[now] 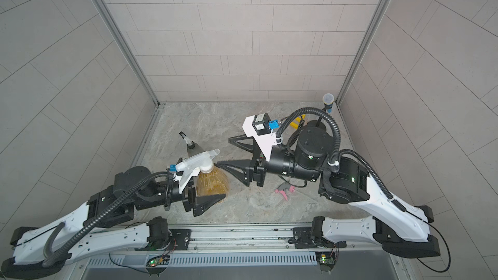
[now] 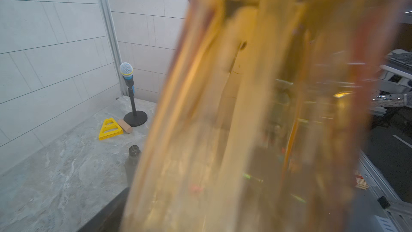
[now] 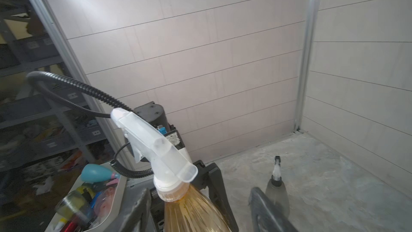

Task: Attach spray nozzles to spray bottles
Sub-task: Screw the spray nozzle on the spray bottle.

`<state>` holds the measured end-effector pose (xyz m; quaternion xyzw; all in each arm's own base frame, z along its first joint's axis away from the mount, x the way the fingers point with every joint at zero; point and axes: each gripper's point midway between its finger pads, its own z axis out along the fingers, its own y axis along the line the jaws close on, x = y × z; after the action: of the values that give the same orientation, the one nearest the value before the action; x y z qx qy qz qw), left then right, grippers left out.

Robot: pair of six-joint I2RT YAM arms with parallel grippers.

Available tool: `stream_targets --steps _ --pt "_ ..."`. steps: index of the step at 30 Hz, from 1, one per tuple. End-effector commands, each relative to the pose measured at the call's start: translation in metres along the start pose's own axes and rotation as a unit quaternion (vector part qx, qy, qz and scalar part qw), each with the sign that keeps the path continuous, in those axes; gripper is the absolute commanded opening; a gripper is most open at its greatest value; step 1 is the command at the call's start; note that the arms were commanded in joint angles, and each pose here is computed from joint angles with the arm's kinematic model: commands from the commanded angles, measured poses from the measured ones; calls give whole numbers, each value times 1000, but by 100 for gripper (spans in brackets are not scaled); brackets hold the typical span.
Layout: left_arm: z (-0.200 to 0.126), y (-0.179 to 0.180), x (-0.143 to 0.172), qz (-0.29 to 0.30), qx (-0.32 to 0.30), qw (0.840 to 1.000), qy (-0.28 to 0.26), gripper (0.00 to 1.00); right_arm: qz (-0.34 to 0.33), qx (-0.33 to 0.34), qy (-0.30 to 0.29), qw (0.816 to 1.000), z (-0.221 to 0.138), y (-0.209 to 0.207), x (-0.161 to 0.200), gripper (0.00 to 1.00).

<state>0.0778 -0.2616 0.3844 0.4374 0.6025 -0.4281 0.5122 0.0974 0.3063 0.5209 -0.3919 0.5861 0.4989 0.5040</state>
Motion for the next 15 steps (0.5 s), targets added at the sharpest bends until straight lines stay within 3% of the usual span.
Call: stream_targets --steps 1,15 --pt "-8 -15 -20 -1 40 998 -37 0 -1 -104 34 994 8 32 9 69" --pt "-9 -13 -19 -4 36 999 -36 0 7 -108 36 993 25 35 11 48"
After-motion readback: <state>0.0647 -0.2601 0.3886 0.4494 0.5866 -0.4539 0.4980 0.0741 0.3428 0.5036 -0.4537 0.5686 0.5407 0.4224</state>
